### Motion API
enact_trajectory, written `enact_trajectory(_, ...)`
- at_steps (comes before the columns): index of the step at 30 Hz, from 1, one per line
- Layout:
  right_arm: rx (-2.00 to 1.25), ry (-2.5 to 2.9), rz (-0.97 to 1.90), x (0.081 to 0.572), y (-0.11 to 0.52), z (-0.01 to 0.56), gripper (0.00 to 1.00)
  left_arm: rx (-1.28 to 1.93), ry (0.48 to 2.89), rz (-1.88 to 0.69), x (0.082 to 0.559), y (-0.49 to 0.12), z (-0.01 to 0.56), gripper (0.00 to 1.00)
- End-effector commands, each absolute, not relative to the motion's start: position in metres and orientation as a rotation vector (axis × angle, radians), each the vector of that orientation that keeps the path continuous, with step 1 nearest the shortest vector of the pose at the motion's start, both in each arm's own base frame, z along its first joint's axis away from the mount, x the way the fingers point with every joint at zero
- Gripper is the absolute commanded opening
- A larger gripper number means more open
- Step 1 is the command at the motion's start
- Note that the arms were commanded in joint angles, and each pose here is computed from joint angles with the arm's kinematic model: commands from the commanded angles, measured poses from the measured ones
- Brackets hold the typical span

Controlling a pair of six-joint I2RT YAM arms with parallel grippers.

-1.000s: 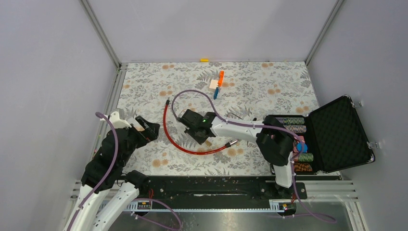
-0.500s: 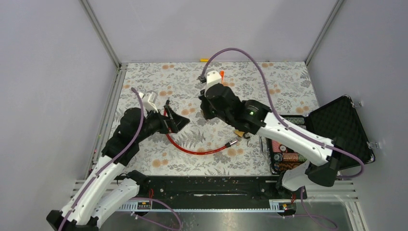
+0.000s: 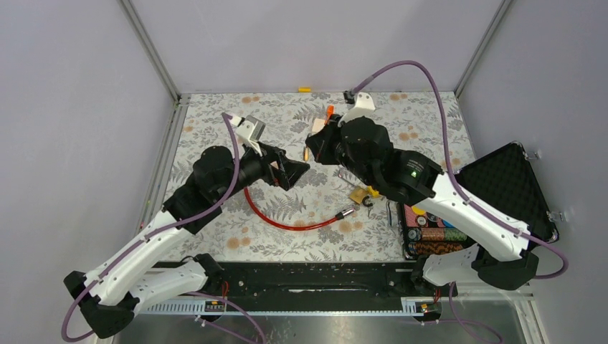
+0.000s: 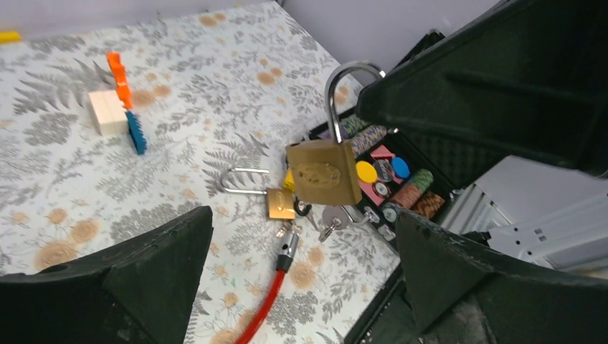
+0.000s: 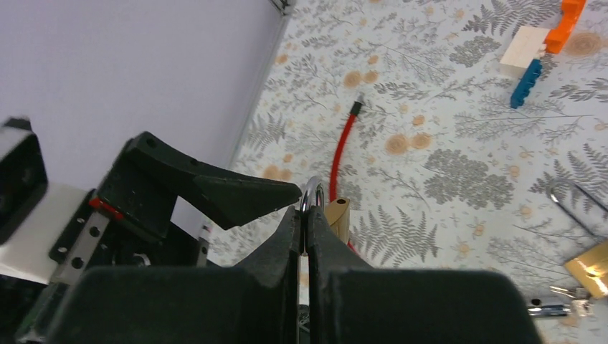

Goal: Lock with the key
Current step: Pick up the lock from the center of the board.

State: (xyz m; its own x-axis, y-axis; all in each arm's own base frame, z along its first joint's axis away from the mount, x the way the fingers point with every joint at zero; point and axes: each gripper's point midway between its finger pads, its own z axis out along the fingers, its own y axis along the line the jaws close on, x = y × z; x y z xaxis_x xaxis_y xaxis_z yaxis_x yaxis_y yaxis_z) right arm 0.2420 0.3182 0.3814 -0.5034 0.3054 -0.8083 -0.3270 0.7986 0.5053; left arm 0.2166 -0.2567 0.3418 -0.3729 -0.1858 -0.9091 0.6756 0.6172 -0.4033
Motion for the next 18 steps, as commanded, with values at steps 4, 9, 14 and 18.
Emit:
enact_trajectory(4,0.256,1.792,1.084,0.246,0.310,0.443,0.00,0.393,1.486,-0.900,0.222,-0.251,0.401,0.97)
enact_trajectory(9,0.315,1.785,1.144,0.251,0.305,0.445,0.00,0.395,1.423,-0.909,0.222,-0.255,0.418,0.96)
enact_trajectory(14,0.375,1.796,1.202,0.258,0.303,0.440,0.00,0.399,1.368,-0.870,0.230,-0.265,0.429,0.94)
enact_trajectory(18,0.401,1.800,1.249,0.259,0.301,0.439,0.00,0.381,1.361,-0.839,0.238,-0.270,0.432,0.82)
